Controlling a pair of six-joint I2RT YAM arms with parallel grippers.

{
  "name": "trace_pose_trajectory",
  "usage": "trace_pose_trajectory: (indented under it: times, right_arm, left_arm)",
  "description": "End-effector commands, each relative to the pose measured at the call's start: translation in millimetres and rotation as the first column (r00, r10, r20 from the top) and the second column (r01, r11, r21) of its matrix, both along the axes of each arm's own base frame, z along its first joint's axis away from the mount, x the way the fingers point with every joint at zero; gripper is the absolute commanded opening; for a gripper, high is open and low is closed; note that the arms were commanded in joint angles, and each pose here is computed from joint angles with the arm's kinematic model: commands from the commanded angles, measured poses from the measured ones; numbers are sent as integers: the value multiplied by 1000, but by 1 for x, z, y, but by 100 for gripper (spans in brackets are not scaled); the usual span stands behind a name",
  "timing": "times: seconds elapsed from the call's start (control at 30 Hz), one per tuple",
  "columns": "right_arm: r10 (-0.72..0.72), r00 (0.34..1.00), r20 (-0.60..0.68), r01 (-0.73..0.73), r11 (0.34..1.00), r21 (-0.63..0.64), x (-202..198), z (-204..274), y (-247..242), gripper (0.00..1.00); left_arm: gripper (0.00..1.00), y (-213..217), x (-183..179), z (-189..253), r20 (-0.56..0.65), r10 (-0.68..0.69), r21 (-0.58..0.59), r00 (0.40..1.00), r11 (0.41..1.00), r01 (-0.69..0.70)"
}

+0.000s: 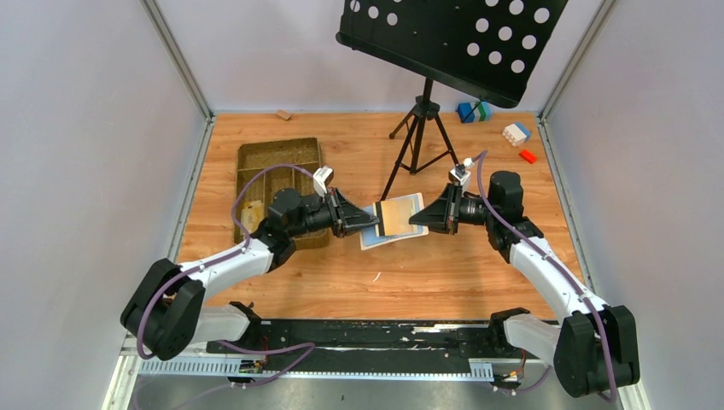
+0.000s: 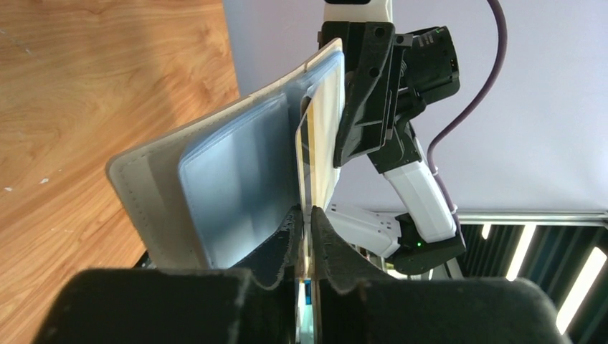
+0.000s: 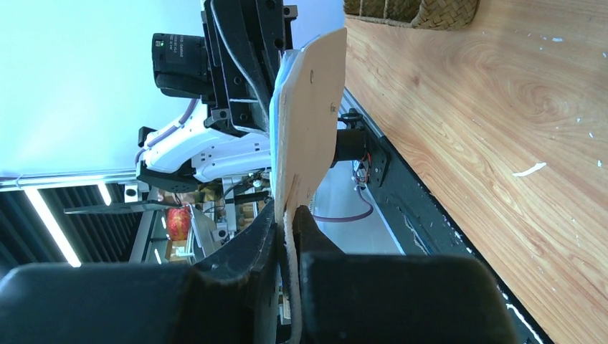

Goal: Take the credit cards out of the card holder
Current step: Remove the credit card from the card holder.

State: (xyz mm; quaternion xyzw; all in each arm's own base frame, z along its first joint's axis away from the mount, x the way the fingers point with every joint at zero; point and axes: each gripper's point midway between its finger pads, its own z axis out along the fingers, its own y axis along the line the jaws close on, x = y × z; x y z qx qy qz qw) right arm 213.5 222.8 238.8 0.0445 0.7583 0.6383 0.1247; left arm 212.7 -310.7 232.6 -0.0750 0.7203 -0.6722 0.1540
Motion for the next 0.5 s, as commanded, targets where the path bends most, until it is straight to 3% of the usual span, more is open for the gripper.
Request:
trace_pose_trajectory:
  times: [0.0,0.27,0.47]
  right_arm:
    - [22,996,86,-25,999,33,1,25,4,0]
    - [26,995,94,-30,999,43,0,29,4,0]
    - [34,994,102,-39,998,51,0,32,6,0]
  left_arm:
    - [18,-8,-1,34,86,-21,-90,996,996,29]
    - [32,-10,0,31,73,-23,-91,997,995,30]
    - [28,-17,0,29,60,-39,-85,997,995,44]
